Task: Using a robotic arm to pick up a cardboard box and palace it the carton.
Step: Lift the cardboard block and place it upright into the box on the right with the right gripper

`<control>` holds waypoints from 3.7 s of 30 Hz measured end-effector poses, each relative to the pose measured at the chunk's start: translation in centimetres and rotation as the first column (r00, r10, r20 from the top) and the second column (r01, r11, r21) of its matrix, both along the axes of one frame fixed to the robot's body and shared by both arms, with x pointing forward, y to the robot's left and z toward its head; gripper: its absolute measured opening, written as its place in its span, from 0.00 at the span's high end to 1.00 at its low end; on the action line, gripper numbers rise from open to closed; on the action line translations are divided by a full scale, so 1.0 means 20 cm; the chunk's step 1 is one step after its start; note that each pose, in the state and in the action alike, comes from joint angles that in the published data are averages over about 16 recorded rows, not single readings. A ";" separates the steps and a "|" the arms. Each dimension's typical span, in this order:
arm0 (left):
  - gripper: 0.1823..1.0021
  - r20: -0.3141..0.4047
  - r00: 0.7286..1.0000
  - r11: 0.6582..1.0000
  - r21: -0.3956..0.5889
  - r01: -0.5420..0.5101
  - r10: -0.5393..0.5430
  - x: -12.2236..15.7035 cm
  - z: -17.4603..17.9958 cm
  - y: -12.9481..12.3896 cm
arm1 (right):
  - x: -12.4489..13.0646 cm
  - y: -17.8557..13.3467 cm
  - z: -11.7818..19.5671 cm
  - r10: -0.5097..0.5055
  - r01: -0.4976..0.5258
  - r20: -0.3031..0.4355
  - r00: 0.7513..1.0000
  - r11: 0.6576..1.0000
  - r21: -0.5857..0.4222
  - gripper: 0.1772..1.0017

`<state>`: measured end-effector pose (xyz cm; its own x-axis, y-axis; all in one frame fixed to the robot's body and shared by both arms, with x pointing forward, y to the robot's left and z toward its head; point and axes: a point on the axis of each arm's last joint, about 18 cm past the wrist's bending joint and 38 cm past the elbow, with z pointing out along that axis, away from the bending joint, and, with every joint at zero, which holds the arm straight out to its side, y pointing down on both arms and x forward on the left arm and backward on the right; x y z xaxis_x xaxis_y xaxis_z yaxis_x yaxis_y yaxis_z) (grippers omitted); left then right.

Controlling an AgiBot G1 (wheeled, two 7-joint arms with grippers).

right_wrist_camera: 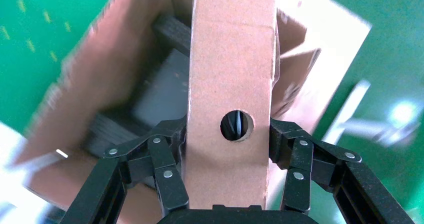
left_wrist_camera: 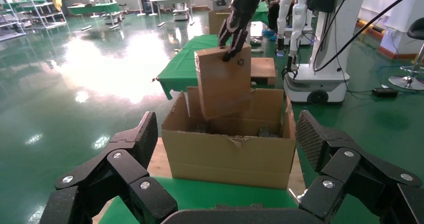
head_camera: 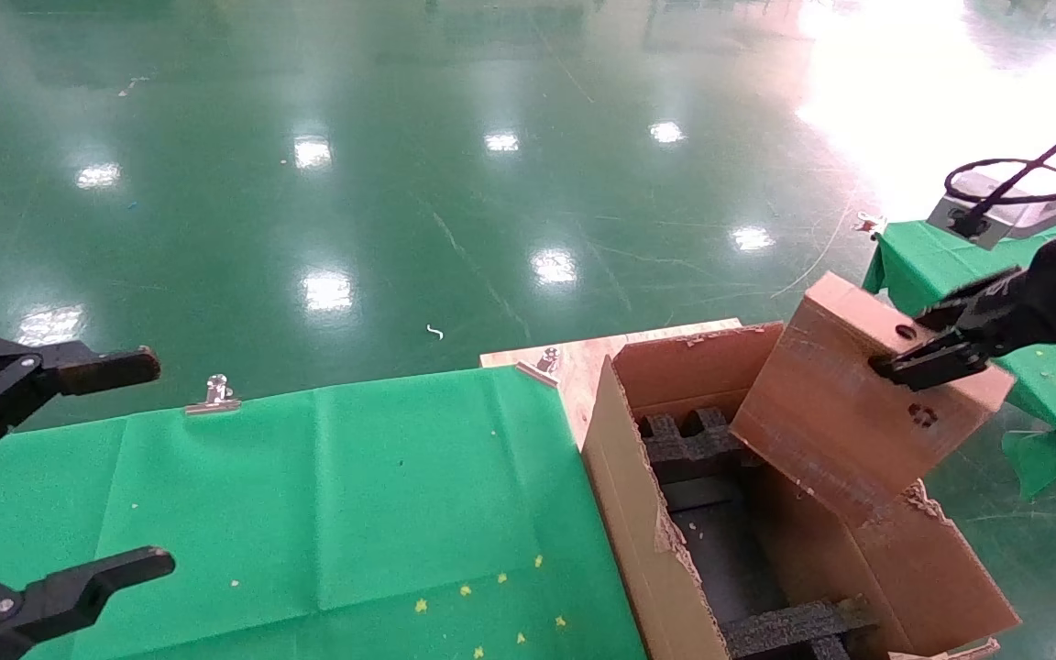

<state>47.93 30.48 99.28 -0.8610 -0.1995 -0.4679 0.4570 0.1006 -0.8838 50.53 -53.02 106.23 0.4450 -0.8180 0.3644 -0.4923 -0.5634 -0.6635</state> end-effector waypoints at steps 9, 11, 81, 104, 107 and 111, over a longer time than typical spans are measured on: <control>0.00 0.000 1.000 1.000 0.000 0.000 0.000 0.00 0.00 0.00 | -0.01 -0.01 -0.10 -0.188 0.193 -0.048 0.981 0.971 0.142 0.74; 0.00 0.000 1.000 1.000 0.000 0.000 0.000 0.00 0.00 0.00 | -0.02 -0.01 -0.11 -0.202 0.208 -0.050 0.978 0.967 0.147 0.74; 0.00 0.000 1.000 1.000 -0.001 0.000 0.000 0.00 0.00 0.00 | 0.19 0.11 -0.50 -0.505 0.501 0.011 0.863 0.860 0.097 0.78; 0.00 0.000 1.000 1.000 -0.001 0.000 0.000 0.00 0.00 0.00 | 0.31 0.18 -0.69 -0.545 0.544 -0.018 0.838 0.834 0.087 0.79; 0.00 0.000 1.000 1.000 -0.001 0.000 0.000 0.00 0.00 0.00 | 0.32 0.18 -0.73 -0.548 0.548 -0.023 0.836 0.832 0.090 0.79; 0.00 0.000 1.000 1.000 -0.001 0.000 0.000 0.00 0.00 0.00 | 0.34 0.19 -0.79 -0.552 0.552 -0.030 0.833 0.828 0.094 0.79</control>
